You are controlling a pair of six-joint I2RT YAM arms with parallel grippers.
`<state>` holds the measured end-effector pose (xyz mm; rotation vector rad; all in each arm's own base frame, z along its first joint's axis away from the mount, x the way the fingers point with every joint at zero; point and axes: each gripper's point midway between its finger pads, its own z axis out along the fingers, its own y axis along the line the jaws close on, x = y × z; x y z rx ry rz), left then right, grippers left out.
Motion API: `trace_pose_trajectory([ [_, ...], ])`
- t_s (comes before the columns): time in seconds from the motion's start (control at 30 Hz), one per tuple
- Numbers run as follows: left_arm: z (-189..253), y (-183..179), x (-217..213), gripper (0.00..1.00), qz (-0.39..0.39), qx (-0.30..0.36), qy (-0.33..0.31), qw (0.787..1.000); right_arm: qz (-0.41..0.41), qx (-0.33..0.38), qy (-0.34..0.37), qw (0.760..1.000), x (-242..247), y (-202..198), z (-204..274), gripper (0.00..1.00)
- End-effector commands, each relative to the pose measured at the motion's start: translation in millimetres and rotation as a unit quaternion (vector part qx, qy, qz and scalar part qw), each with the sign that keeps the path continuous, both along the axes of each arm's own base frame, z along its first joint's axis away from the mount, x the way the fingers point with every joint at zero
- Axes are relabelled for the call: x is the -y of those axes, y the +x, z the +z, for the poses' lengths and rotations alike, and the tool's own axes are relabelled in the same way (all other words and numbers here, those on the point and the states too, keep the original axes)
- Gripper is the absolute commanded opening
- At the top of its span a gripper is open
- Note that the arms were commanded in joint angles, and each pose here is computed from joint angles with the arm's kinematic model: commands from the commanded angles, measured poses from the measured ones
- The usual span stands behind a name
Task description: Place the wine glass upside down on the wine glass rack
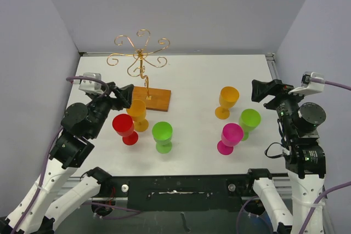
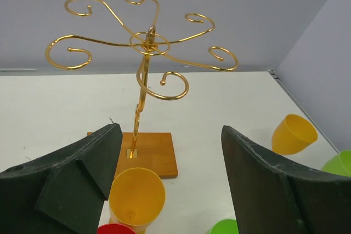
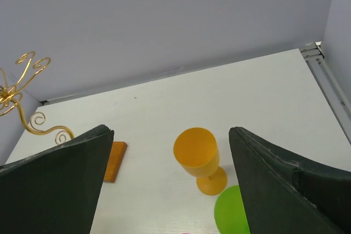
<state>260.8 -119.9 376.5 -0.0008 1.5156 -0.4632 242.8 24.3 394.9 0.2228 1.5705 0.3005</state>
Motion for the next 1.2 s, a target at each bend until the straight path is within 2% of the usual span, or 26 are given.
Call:
trace_pose_trajectory([
  [0.0, 12, -5, 13, 0.72, -0.036, 0.016, -0.021, 0.999, 0.048, 0.008, 0.033, 0.998, -17, 4, 7, 0.91],
  [0.17, 14, -9, 23, 0.75, -0.067, 0.017, -0.025, 0.997, 0.073, 0.005, 0.049, 0.996, -25, 6, 5, 0.98],
  [0.37, 18, -19, 37, 0.76, -0.112, 0.020, -0.025, 0.993, 0.097, -0.026, 0.048, 0.994, -32, 12, -7, 0.98],
  [0.43, 17, -20, 39, 0.76, -0.117, 0.019, -0.028, 0.992, 0.103, -0.056, 0.042, 0.992, -33, 17, -20, 0.93],
  [0.67, 30, -21, 46, 0.76, -0.137, 0.034, -0.035, 0.989, 0.097, -0.178, 0.006, 0.979, -35, 42, -74, 0.65],
  [0.83, 32, -21, 52, 0.76, -0.151, 0.044, -0.033, 0.987, 0.064, -0.251, -0.052, 0.964, -46, 66, -112, 0.59],
  [1.0, 18, -20, 55, 0.76, -0.155, 0.042, -0.044, 0.986, 0.048, -0.299, -0.082, 0.950, -55, 87, -149, 0.48],
  [1.17, 16, -22, 55, 0.76, -0.160, 0.046, -0.033, 0.986, 0.066, -0.334, -0.107, 0.934, -75, 105, -177, 0.47],
])
